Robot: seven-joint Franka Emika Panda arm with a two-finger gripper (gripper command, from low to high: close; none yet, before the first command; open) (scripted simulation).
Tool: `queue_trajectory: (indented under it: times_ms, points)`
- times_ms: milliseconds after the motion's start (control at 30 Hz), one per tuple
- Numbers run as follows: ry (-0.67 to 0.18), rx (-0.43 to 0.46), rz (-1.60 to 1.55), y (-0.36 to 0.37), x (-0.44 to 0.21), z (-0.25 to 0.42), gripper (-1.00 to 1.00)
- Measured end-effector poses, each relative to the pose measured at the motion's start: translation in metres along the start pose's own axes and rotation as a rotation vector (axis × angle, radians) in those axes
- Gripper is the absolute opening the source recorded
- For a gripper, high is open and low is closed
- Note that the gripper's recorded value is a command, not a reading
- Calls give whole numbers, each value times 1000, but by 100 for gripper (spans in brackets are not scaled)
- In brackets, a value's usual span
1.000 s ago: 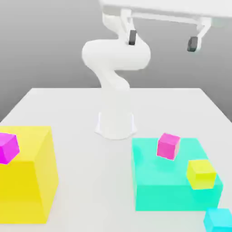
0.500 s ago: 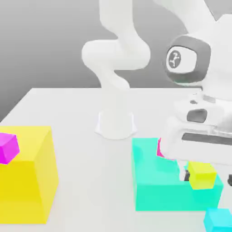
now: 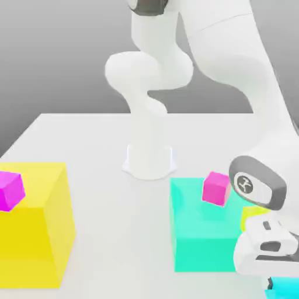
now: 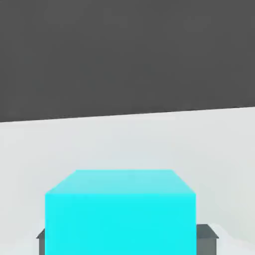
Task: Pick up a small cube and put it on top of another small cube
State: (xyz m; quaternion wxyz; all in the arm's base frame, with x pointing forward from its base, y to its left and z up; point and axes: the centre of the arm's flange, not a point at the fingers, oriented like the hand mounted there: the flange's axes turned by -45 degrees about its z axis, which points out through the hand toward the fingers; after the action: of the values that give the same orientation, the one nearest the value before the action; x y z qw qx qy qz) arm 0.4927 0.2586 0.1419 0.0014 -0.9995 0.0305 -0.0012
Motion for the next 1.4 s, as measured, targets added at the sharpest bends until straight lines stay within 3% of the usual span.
queue_trajectory:
  times_ms: [200, 367, 767, 1033, 1233, 1400]
  points:
    - [0, 3, -14, -3, -1, -52, -100]
    - [28, 47, -270, -44, -15, -82, -100]
    - [32, -102, -757, -42, -80, -137, -100]
    - [6, -168, -841, 13, -118, -175, -100]
    - [0, -134, -882, 56, -152, -203, -100]
    - [4, -47, -912, 89, -183, -217, -100]
